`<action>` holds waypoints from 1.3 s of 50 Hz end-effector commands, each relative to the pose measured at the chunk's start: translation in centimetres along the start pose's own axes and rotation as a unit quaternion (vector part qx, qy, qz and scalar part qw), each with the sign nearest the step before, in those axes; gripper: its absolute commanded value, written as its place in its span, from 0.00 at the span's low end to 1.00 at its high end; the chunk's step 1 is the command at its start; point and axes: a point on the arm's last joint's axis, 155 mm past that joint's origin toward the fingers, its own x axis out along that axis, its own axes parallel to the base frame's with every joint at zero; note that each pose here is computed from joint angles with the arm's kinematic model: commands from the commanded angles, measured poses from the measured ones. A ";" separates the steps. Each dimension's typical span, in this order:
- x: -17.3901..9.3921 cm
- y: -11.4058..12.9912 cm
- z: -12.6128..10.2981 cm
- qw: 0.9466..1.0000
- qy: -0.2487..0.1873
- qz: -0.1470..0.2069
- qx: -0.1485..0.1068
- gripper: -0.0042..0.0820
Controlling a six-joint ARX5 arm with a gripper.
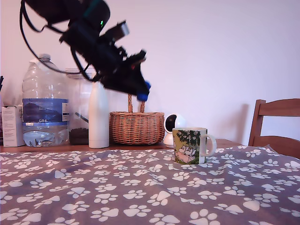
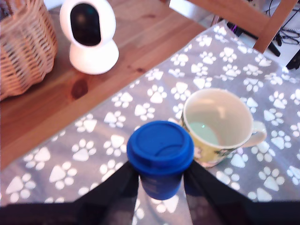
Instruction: Pick up the coffee capsules from the table one by one and drop them inside the nearest coffee cup
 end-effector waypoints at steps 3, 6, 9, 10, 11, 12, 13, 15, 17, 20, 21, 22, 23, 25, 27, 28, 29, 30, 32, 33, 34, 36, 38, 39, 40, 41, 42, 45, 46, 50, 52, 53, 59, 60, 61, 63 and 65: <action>-1.1 -1.2 1.0 1.000 -0.017 -0.004 0.009 0.29; -1.3 -1.8 1.2 1.000 -0.021 -0.008 0.013 0.29; -1.3 -2.4 1.2 1.000 -0.022 -0.012 0.017 0.29; -1.3 -2.6 1.3 1.000 -0.022 -0.013 0.018 0.29; -1.5 -2.8 1.4 0.999 -0.024 -0.013 0.020 0.29; -1.5 -3.0 1.5 0.999 -0.025 -0.014 0.021 0.29; -1.5 -3.1 1.5 0.999 -0.025 -0.014 0.022 0.29; -1.4 -3.5 1.5 0.999 -0.026 -0.015 0.024 0.29; -1.5 -3.8 1.6 0.999 -0.028 -0.015 0.027 0.29; -1.4 -4.3 1.6 0.999 -0.028 -0.017 0.030 0.29; -1.4 -4.5 1.6 0.999 -0.029 -0.019 0.031 0.29; -1.4 -4.6 1.7 0.999 -0.030 -0.020 0.032 0.29; -1.4 -4.8 1.6 0.999 -0.031 -0.020 0.033 0.29; -1.3 -5.2 1.5 0.999 -0.032 -0.022 0.036 0.29; -1.3 -5.5 1.4 0.998 -0.036 -0.023 0.037 0.29; -1.3 -5.5 1.2 0.998 -0.037 -0.022 0.038 0.29; -1.3 -5.7 1.1 0.998 -0.038 -0.022 0.038 0.29; -1.2 -5.8 1.0 0.998 -0.040 -0.022 0.039 0.29; -1.2 -5.9 0.8 0.998 -0.042 -0.021 0.040 0.29; -1.2 -6.1 0.7 0.998 -0.043 -0.022 0.041 0.29; -1.2 -6.2 0.5 0.998 -0.043 -0.021 0.041 0.29; -1.1 -6.3 0.2 0.998 -0.044 -0.020 0.043 0.29; -1.0 -6.3 0.1 0.998 -0.049 -0.016 0.045 0.29; -1.0 -6.4 -0.1 0.998 -0.050 -0.016 0.045 0.29; -0.9 -6.4 -0.2 0.998 -0.052 -0.013 0.046 0.29; -0.8 -6.4 -0.3 0.997 -0.054 -0.012 0.046 0.29; -0.7 -6.4 -0.4 0.997 -0.056 -0.010 0.046 0.29; -0.6 -6.5 -0.6 0.997 -0.065 -0.006 0.048 0.29; -0.5 -6.5 -0.6 0.996 -0.070 -0.005 0.046 0.29; -0.5 -6.6 -0.4 0.995 -0.087 0.000 0.040 0.29; -0.4 -6.6 -0.2 0.995 -0.095 0.004 0.039 0.29; -0.5 -6.6 -0.1 0.994 -0.099 0.006 0.039 0.29; -0.5 -6.9 0.6 0.992 -0.115 0.010 0.042 0.29; -0.5 -7.0 0.7 0.992 -0.117 0.011 0.043 0.29; -0.5 -7.0 0.8 0.992 -0.119 0.011 0.044 0.29; -0.4 -7.1 0.8 0.992 -0.120 0.011 0.044 0.29; -0.3 -7.2 0.8 0.992 -0.121 0.011 0.044 0.29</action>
